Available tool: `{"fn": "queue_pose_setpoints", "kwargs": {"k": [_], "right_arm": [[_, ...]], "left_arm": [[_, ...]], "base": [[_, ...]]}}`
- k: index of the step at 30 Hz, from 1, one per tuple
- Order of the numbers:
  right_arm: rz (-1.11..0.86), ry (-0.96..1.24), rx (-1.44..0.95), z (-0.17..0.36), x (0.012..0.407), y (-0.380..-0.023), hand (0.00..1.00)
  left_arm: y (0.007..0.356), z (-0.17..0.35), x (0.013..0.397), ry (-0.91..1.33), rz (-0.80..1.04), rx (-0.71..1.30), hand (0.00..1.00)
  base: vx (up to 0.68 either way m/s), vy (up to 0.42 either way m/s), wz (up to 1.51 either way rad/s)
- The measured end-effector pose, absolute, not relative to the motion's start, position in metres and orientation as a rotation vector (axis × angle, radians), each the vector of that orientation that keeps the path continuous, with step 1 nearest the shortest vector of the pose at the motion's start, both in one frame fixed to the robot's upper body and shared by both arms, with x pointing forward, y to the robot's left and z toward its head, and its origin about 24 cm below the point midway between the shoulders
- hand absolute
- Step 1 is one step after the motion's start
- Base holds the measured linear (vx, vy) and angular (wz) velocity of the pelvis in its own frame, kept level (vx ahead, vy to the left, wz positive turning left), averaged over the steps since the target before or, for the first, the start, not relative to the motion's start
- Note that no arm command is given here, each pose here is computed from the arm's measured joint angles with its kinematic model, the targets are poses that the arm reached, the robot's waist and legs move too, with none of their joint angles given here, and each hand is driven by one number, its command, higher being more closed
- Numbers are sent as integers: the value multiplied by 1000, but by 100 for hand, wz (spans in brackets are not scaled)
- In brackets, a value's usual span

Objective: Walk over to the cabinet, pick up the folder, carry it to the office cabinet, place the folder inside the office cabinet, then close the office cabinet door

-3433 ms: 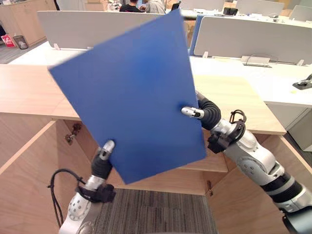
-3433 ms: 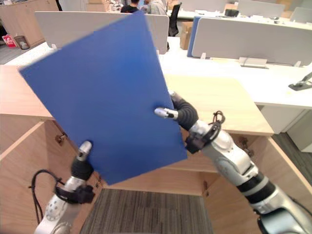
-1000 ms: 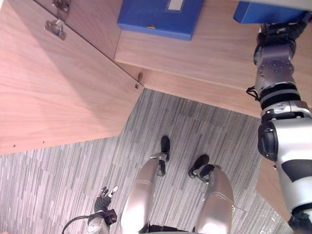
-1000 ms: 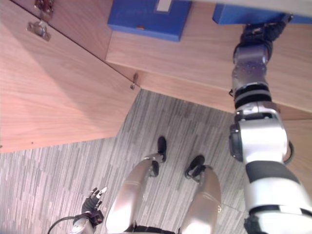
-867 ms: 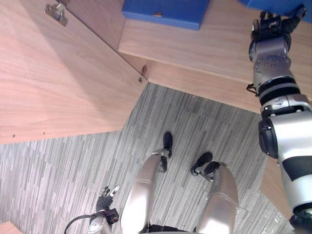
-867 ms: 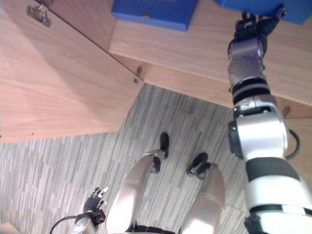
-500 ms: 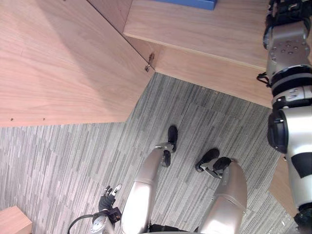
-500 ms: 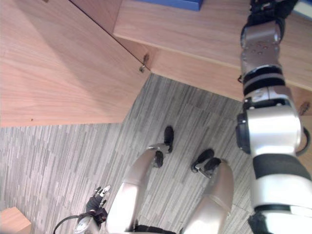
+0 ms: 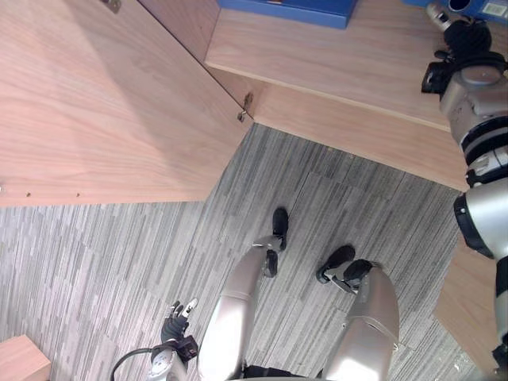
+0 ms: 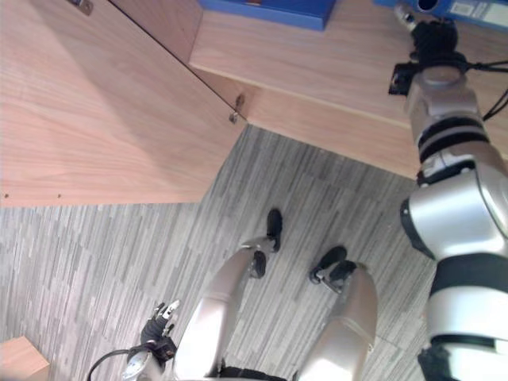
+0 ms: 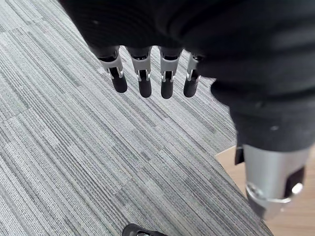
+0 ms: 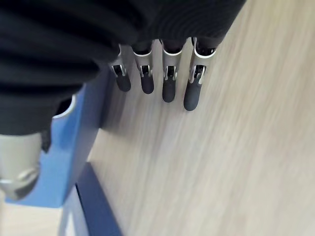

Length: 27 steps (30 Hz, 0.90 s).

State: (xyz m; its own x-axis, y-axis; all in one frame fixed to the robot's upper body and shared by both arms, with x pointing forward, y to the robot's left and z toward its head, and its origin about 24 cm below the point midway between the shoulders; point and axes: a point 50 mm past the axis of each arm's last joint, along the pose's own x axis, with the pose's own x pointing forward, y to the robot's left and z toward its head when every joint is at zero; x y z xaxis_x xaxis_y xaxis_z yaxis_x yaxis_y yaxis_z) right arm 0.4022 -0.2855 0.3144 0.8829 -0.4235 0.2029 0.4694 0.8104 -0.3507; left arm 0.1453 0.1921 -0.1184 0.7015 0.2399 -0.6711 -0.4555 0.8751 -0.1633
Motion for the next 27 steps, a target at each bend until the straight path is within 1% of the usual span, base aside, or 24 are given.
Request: {"fn": "queue_pose_setpoints", "kwargs": {"k": [1, 4, 6, 10, 12, 16, 25, 27], "right_arm": [[-468, -88, -495, 308, 402, -288, 0], [-428, -17, -615, 286, 405, -289, 0], [-377, 64, -739, 261, 407, -287, 0], [-299, 183, -778, 215, 409, -281, 0], [-283, 228, -741, 195, 408, -278, 0], [-277, 264, -616, 173, 405, -276, 0], [-264, 294, -319, 142, 400, -271, 0], [-260, 282, -273, 141, 401, -268, 0]], "left_arm": [[192, -118, 146, 690, 389, -331, 0], [193, -118, 147, 689, 378, -328, 0], [194, -118, 147, 689, 363, -318, 0], [197, -118, 147, 689, 326, -286, 0], [198, -118, 147, 692, 318, -283, 0], [200, -118, 146, 691, 320, -284, 0], [204, -118, 145, 694, 312, -254, 0], [203, -118, 145, 693, 312, -254, 0]], "base": [[86, -40, -4], [74, -40, -2], [93, -42, -5], [76, -23, -14], [98, 4, -10], [107, 5, -4], [60, -51, -5], [16, -49, -6]]}}
